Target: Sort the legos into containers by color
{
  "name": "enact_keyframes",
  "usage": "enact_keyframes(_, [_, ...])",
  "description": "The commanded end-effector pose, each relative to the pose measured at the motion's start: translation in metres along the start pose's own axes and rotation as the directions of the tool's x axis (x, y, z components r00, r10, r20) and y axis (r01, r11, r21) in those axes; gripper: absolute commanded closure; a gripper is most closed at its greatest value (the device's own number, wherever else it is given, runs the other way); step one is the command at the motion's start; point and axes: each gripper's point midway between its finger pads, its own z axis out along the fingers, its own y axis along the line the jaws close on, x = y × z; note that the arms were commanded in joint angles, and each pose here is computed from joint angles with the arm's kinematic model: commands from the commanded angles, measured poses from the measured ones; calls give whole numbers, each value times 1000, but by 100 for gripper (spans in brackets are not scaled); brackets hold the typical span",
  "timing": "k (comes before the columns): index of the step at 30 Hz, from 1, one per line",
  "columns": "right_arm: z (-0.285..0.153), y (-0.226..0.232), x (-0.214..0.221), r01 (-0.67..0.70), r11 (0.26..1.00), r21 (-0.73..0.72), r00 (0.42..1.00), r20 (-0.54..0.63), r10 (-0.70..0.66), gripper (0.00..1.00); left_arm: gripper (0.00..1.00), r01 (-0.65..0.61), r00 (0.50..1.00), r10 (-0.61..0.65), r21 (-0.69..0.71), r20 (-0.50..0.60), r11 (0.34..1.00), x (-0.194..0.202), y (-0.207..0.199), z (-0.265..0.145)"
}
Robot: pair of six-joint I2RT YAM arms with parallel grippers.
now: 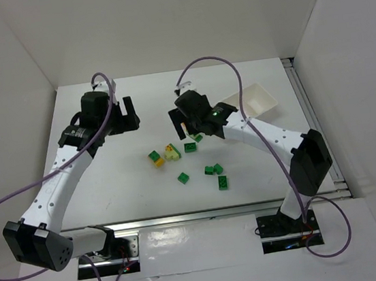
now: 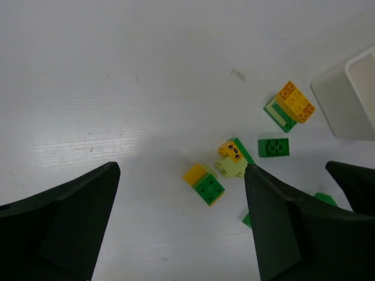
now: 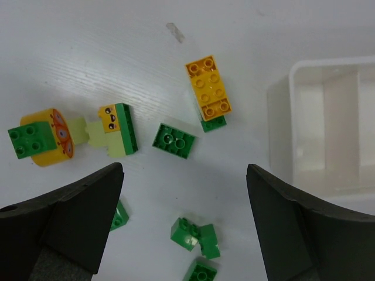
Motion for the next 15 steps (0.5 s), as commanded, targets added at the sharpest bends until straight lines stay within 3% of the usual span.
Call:
enact_keyframes(1, [21,23,-16,140,988,-61,989,57,-136,8,4,40,999,-40,17,4,999,3,3,-10])
enact_keyframes(8, [79,14,-12,192,981,-13,981,-3,-192,9,4,45,999,-44,22,-19,999,7,8,-5])
enact_keyframes(15, [111,-3,-9,151,988,13,988,-35,-150,12,4,22,999,-22,22,-28,1000,10,12,-3])
